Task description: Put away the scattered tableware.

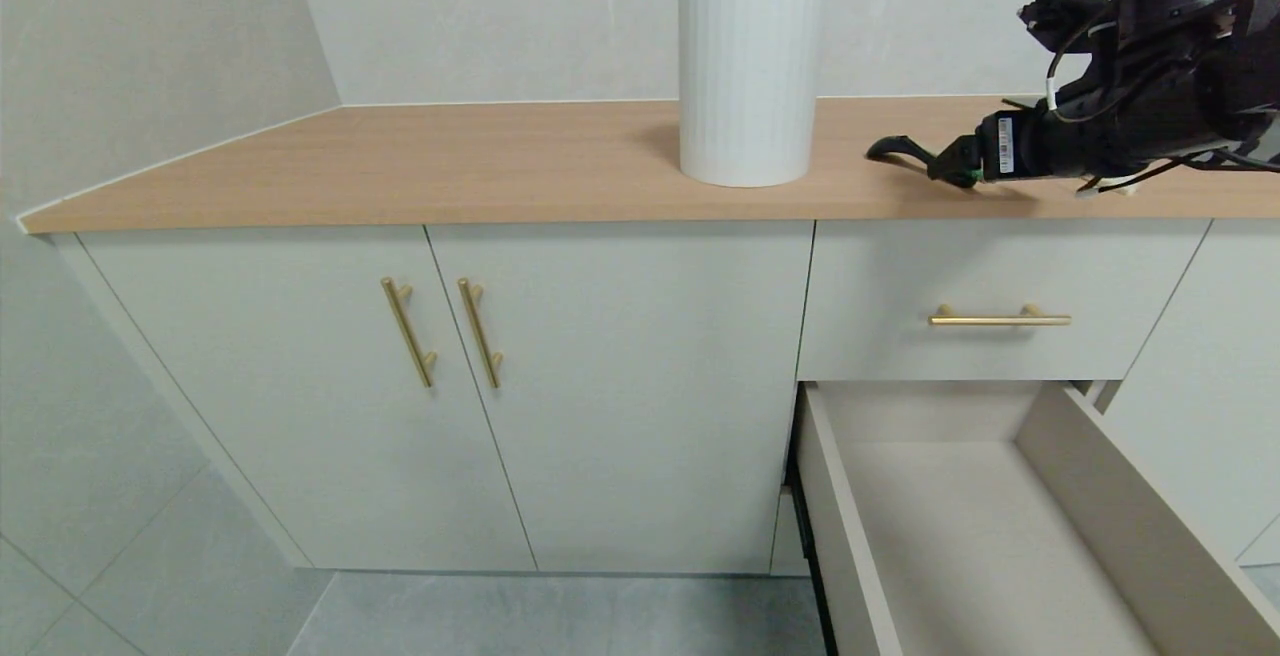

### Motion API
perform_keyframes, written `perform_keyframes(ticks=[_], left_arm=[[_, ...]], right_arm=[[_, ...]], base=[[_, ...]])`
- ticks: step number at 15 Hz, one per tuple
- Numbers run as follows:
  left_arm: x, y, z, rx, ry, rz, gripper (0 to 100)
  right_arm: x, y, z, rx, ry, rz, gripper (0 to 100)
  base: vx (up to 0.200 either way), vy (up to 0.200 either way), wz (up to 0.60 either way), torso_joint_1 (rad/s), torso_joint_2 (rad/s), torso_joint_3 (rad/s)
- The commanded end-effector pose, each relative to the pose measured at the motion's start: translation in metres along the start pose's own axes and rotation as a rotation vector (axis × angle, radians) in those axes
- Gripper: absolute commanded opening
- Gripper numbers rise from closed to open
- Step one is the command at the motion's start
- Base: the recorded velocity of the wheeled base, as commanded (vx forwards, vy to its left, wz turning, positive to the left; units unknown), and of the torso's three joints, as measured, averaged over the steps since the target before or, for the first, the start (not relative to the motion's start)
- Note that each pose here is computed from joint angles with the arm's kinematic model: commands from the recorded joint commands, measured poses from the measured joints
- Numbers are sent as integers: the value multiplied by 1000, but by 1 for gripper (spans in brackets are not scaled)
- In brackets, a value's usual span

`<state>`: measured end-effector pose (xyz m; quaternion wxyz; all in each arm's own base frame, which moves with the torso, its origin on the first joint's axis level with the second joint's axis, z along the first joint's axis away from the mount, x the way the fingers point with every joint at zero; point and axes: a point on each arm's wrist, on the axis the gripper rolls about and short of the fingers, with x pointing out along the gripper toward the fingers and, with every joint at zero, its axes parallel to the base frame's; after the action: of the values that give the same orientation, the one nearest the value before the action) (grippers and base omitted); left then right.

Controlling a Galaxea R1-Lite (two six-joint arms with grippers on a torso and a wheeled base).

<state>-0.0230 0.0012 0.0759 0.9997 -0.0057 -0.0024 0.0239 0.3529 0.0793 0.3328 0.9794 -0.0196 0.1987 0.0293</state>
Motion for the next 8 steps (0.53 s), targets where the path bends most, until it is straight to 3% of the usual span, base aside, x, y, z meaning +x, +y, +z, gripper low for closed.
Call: perform_keyframes(ticks=[1,8], left_arm=[[0,0,0,1,1,1,100],[0,0,0,-1,1,0,100]], right_arm=[[0,0,0,1,-3,0,100],[19,-9,-6,11,15,-53,100]], base=[[0,0,0,0,0,0],[0,0,0,0,0,0]])
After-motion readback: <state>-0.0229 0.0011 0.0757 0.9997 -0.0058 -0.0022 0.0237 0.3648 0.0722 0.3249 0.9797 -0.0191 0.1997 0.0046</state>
